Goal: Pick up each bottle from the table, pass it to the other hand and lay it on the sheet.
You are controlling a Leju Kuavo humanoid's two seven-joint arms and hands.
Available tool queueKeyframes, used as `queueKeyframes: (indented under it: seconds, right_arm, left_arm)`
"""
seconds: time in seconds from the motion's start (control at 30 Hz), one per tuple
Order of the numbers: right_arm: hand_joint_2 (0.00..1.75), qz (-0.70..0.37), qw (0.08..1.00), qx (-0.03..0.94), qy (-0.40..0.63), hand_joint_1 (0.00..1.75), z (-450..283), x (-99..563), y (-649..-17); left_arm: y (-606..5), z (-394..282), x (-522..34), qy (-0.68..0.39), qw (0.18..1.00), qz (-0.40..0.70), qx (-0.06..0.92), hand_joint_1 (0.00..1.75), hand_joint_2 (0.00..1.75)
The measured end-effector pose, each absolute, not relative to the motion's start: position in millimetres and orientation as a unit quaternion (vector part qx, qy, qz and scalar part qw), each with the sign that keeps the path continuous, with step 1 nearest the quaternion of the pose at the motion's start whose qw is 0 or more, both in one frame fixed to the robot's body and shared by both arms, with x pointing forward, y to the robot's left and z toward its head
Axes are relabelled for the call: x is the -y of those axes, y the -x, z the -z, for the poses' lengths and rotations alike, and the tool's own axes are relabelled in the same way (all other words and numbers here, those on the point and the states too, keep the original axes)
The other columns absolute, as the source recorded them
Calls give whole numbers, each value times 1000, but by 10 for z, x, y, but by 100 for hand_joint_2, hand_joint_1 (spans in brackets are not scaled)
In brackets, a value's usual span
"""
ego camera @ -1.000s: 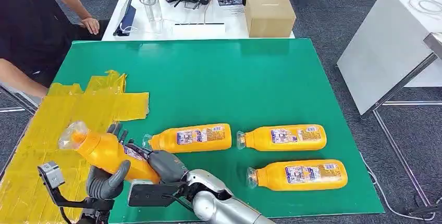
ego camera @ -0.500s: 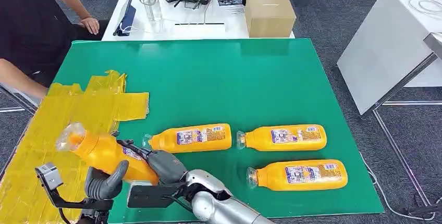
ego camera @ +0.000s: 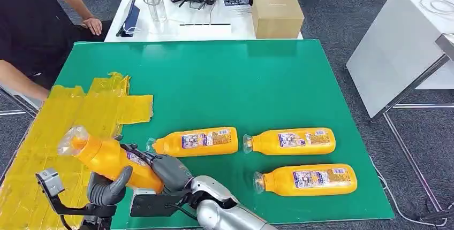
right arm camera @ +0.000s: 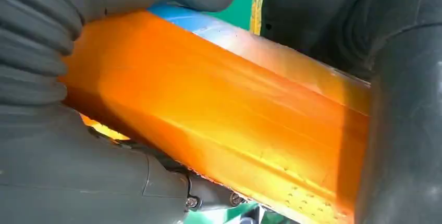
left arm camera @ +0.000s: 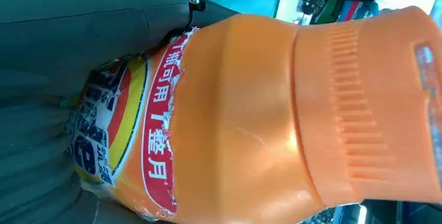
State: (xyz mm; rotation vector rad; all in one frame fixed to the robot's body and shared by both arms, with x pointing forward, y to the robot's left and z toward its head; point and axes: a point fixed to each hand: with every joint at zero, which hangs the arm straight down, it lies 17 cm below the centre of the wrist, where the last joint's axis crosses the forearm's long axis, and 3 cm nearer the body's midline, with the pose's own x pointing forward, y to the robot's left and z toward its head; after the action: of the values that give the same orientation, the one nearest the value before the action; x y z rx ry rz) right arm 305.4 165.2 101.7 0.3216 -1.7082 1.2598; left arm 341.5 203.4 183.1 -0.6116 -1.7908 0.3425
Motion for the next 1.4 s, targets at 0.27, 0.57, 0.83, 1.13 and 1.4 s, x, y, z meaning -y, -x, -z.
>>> queueKeyframes:
  seconds: [0.27,0.57,0.83,1.13,1.4]
  right_arm:
    - [0,-488,471,727,-110,0,-1275,-1455,-3210]
    - [0,-435,465,766,-87,0,-1639,-999,-3489]
    - [0,-417,458,781,-78,0,-1812,-791,-3580]
    - [0,-415,453,785,-79,0,-1867,-727,-3602]
    - [0,-415,443,789,-92,0,-1969,-683,-3689]
  left_arm:
    - [-3383,-2021,-2055,232,548,-123,794,175,175]
    - [-3424,-2257,-2399,72,512,-77,853,175,175]
    - [-3453,-2397,-2606,23,492,-72,868,175,175]
    - [-3580,-2506,-2945,-328,426,108,836,175,175]
    - [-3775,-1801,-3050,-469,403,326,715,175,175]
